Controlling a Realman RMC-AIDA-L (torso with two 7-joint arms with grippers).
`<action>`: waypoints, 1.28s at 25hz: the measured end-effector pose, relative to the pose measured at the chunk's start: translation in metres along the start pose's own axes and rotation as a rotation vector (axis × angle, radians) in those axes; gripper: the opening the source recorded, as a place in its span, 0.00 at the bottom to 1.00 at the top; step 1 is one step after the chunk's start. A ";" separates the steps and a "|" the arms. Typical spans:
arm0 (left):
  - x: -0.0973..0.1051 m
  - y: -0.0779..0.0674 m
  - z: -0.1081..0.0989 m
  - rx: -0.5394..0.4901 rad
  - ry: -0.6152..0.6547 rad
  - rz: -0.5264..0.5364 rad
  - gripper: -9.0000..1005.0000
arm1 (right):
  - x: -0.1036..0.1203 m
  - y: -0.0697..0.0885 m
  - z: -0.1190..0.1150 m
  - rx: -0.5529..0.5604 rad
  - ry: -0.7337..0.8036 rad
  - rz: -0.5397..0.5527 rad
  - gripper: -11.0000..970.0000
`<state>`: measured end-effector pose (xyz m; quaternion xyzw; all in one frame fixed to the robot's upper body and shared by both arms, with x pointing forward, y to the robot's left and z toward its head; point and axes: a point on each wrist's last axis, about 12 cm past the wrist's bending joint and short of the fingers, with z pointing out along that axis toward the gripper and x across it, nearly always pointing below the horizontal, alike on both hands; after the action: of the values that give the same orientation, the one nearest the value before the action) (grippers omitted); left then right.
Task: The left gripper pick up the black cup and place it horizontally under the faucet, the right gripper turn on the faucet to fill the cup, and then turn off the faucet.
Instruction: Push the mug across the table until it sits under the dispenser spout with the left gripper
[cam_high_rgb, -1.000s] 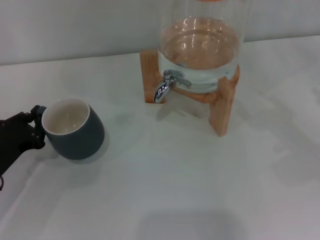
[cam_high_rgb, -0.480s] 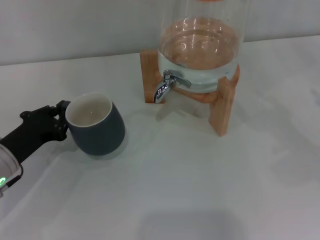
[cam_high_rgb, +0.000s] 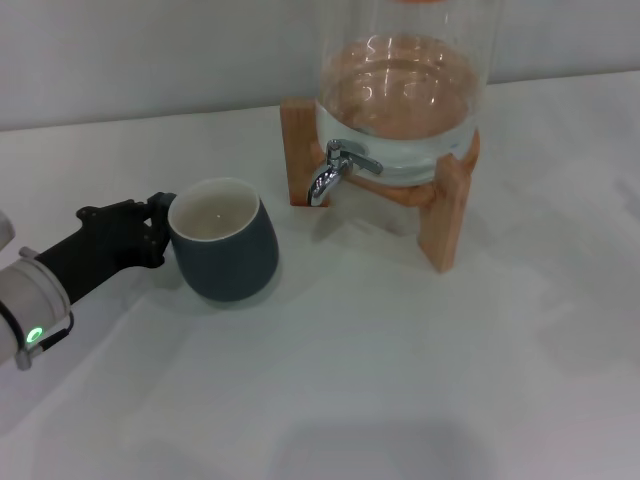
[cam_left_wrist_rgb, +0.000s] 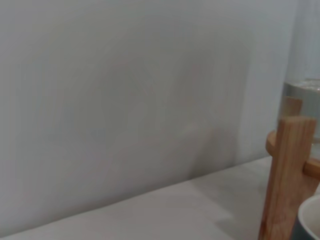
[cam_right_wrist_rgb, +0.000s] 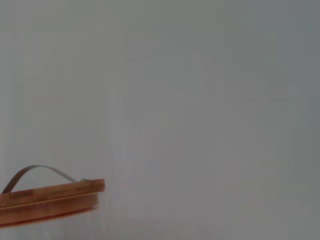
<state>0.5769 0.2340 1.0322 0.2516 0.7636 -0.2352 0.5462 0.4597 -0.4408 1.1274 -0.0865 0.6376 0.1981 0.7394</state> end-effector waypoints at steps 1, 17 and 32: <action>-0.001 -0.001 0.001 0.003 0.005 -0.001 0.14 | 0.000 0.001 0.000 -0.004 -0.002 0.000 0.72; -0.006 -0.012 0.023 0.065 0.106 0.024 0.14 | 0.000 0.003 0.001 -0.019 -0.005 0.004 0.72; -0.014 -0.022 0.034 0.119 0.121 0.059 0.14 | 0.002 0.005 0.003 -0.033 0.000 0.011 0.72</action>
<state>0.5910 0.1937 1.0374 0.3199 0.7721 -0.2481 0.4899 0.4606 -0.4350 1.1261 -0.0949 0.6346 0.2126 0.7369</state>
